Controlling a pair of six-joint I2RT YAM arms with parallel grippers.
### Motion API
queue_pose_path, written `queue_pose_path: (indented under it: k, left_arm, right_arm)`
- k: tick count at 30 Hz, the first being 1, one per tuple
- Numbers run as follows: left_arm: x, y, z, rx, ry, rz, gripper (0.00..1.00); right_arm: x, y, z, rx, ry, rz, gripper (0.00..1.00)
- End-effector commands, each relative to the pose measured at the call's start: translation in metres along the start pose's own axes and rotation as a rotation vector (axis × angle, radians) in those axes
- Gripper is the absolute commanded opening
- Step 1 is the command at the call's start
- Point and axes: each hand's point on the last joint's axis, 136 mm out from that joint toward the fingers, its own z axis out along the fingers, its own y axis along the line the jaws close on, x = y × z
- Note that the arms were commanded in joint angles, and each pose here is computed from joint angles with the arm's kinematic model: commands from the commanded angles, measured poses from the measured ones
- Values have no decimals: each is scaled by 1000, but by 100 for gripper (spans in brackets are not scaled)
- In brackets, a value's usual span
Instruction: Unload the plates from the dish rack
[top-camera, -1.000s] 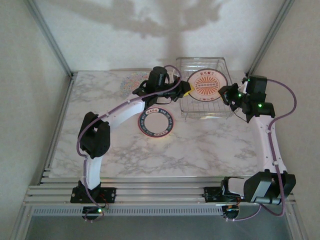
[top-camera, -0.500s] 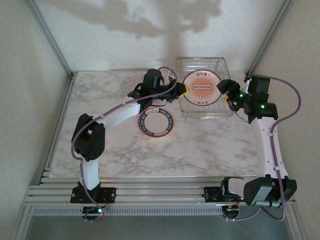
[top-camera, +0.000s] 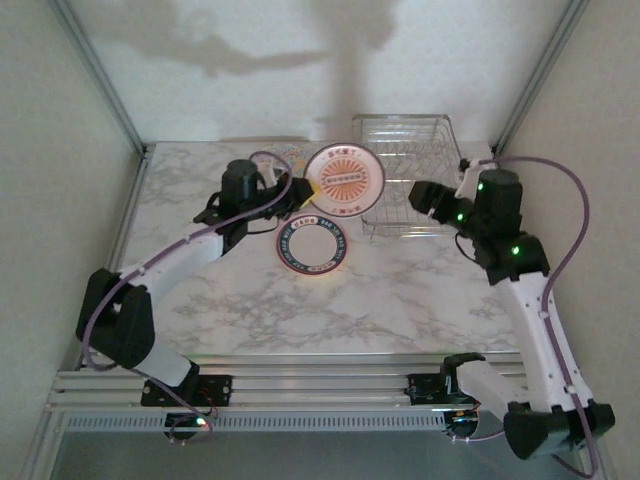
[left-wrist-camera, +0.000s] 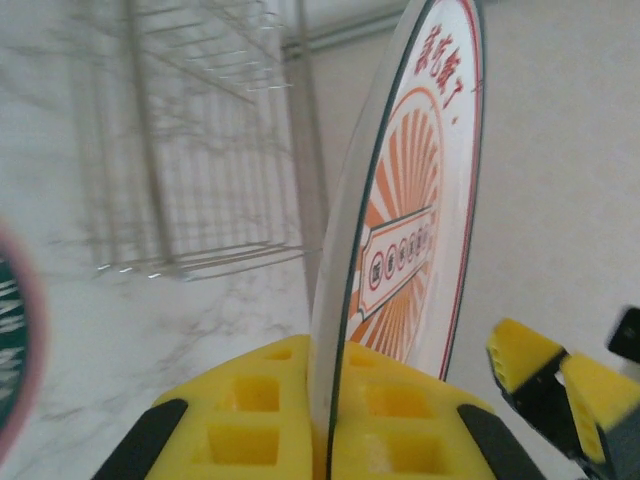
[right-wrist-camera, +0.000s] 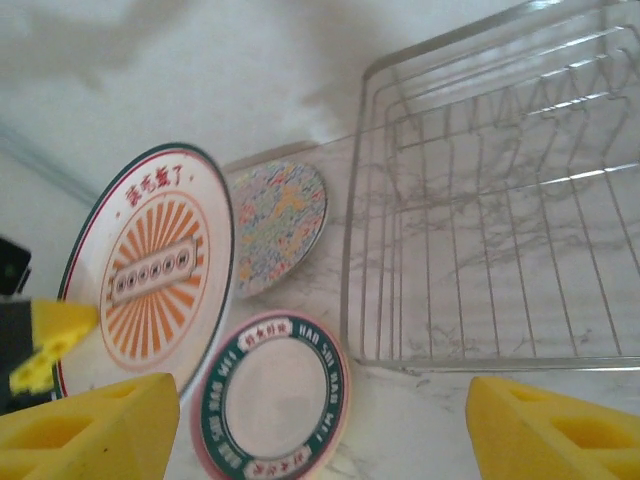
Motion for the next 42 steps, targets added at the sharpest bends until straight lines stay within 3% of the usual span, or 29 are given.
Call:
queue_pose_path:
  k: [1, 8, 17, 42]
  left_arm:
    - [-4, 22, -24, -42, -73, 16, 0]
    - [16, 98, -41, -164, -125, -68, 0]
    - [27, 147, -34, -286, -114, -102, 0]
    - [44, 183, -7, -442, -14, -75, 0]
  right_arm:
    - [6, 9, 2, -20, -65, -246, 77]
    - [42, 30, 13, -148, -2, -322, 79]
    - [52, 35, 20, -176, 36, -314, 79]
    - [53, 46, 25, -231, 45, -317, 79]
